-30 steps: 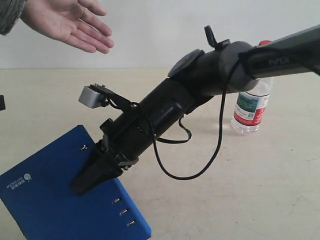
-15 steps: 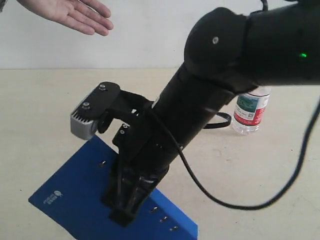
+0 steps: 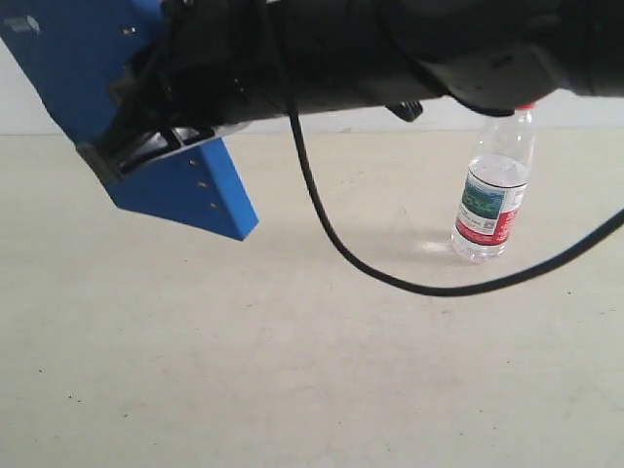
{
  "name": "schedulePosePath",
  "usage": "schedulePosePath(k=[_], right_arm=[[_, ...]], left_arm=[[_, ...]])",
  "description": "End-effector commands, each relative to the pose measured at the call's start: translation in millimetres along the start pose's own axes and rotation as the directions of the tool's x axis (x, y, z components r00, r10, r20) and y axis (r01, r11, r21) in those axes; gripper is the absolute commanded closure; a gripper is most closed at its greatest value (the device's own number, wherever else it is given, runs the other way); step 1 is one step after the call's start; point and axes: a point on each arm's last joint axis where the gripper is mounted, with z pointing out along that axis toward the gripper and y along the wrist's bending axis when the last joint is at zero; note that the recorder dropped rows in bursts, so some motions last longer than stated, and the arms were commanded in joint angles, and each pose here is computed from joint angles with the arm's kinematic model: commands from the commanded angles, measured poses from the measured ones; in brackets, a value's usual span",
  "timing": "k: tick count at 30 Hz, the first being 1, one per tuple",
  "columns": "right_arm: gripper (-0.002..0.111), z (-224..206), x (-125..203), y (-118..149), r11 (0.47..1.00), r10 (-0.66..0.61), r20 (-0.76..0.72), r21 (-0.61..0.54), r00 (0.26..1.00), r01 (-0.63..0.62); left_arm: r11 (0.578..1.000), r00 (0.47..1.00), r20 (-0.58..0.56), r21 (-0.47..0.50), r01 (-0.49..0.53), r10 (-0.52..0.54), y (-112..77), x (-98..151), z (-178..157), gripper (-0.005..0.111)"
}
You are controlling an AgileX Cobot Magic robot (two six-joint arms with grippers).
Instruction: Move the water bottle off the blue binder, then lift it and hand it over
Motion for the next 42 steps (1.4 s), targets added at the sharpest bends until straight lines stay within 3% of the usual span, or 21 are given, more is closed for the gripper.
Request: schedulePosePath(k=[1,5,9,14,18,22,23,26,31,34,35,36,39,42], right_arm=[[0.109,-1.1,-14.7,-5.2,0.998,-0.008,0.074,0.057,0.997,0.004],[0.109,1.9,-11.3,-12.8,0.996,-0.005,0.071,0.086,0.997,-0.001],[0.109,-0.4,-14.8,-31.2,0.979,0.026,0.14,0.198,0.99,-0.054],[0.109,-1.2,-15.7,-34.7,0.973,0.045,0.159,0.219,0.986,-0.08],[0.089,-0.9,-15.1,-33.8,0.975,0.043,0.151,0.211,0.988,-0.074],[0.055,-2.4,-16.5,-34.3,0.974,0.041,0.159,0.216,0.986,-0.075],[0.054,-5.7,-19.1,-34.5,0.973,0.037,0.168,0.218,0.985,-0.074],[0.056,-25.3,-33.4,-34.1,0.973,0.03,0.213,0.216,0.977,-0.077],[0.065,-93.6,-62.1,-26.9,0.994,0.018,0.246,0.1,0.969,-0.044],[0.091,-134.1,-54.3,-31.9,0.999,0.047,0.108,0.001,0.993,-0.047],[0.103,-143.0,-47.8,-35.2,0.999,0.052,0.036,-0.003,0.998,-0.052],[0.108,-155.5,-37.6,-39.3,0.996,0.09,-0.071,-0.003,0.993,-0.091],[0.108,-182.8,-17.3,-47.6,0.989,0.146,-0.279,0.057,0.949,-0.135],[0.108,-210.9,-19.7,-47.4,0.984,0.161,-0.256,0.115,0.953,-0.135]], left_arm=[[0.998,0.998,-0.034,-0.012,0.059,-0.059,4.7,14.5,-0.1,0.102],[0.998,0.998,-0.015,-0.005,0.062,-0.062,4.5,13.2,-1.7,0.102],[0.998,0.998,0.006,0.011,0.057,-0.057,3.6,11.8,-3.8,0.102],[0.998,0.998,0.008,0.012,0.057,-0.058,3.6,11.7,-4.0,0.102],[0.998,0.998,0.008,0.012,0.057,-0.058,3.6,11.7,-4.0,0.102],[0.998,0.998,0.009,0.005,0.056,-0.056,4.2,11.6,-3.9,0.102],[0.999,0.999,0.01,0.001,0.047,-0.047,4.6,11.5,-3.9,0.102],[1.0,0.999,0.034,-0.01,-0.007,0.008,4.6,6.2,-4.4,0.102],[0.997,0.993,0.085,-0.005,-0.082,0.082,0.9,-7.1,-6.5,0.102],[0.997,0.993,0.086,0.0,-0.082,0.082,0.4,-7.7,-6.6,0.102],[0.997,0.993,0.086,0.0,-0.082,0.082,0.4,-7.7,-6.6,0.102],[0.997,0.993,0.086,0.002,-0.082,0.082,0.2,-7.6,-6.6,0.102],[0.997,0.993,0.085,0.004,-0.082,0.082,0.0,-7.6,-6.6,0.102],[0.997,0.993,0.085,0.004,-0.082,0.082,0.0,-7.6,-6.6,0.102]])
